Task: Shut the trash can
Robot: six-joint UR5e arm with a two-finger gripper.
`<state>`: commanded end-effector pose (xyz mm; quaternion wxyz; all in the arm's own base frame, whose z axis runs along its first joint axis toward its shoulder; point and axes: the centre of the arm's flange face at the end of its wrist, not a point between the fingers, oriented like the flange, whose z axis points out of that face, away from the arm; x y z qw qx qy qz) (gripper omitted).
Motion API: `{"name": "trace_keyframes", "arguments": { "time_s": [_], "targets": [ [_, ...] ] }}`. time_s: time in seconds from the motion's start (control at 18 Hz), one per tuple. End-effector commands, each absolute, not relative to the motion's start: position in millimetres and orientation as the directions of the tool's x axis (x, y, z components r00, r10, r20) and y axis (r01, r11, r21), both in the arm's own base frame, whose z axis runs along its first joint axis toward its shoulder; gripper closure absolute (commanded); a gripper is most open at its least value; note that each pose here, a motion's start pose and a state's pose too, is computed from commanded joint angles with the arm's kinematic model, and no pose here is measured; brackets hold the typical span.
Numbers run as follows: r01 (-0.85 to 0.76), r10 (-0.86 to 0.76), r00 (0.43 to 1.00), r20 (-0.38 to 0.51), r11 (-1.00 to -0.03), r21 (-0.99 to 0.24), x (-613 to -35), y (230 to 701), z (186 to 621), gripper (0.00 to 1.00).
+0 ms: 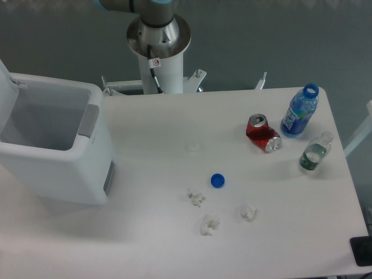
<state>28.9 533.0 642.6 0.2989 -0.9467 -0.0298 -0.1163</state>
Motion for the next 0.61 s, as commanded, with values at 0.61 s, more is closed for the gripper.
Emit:
{"name": "trace_keyframes", "arguments": {
  "time_s": [0.61],
  "targets": [
    [0.127,0.019,0.980,0.200,-0.831,-0.542,25.6,526.6,641.3,0.93]
  ]
}}
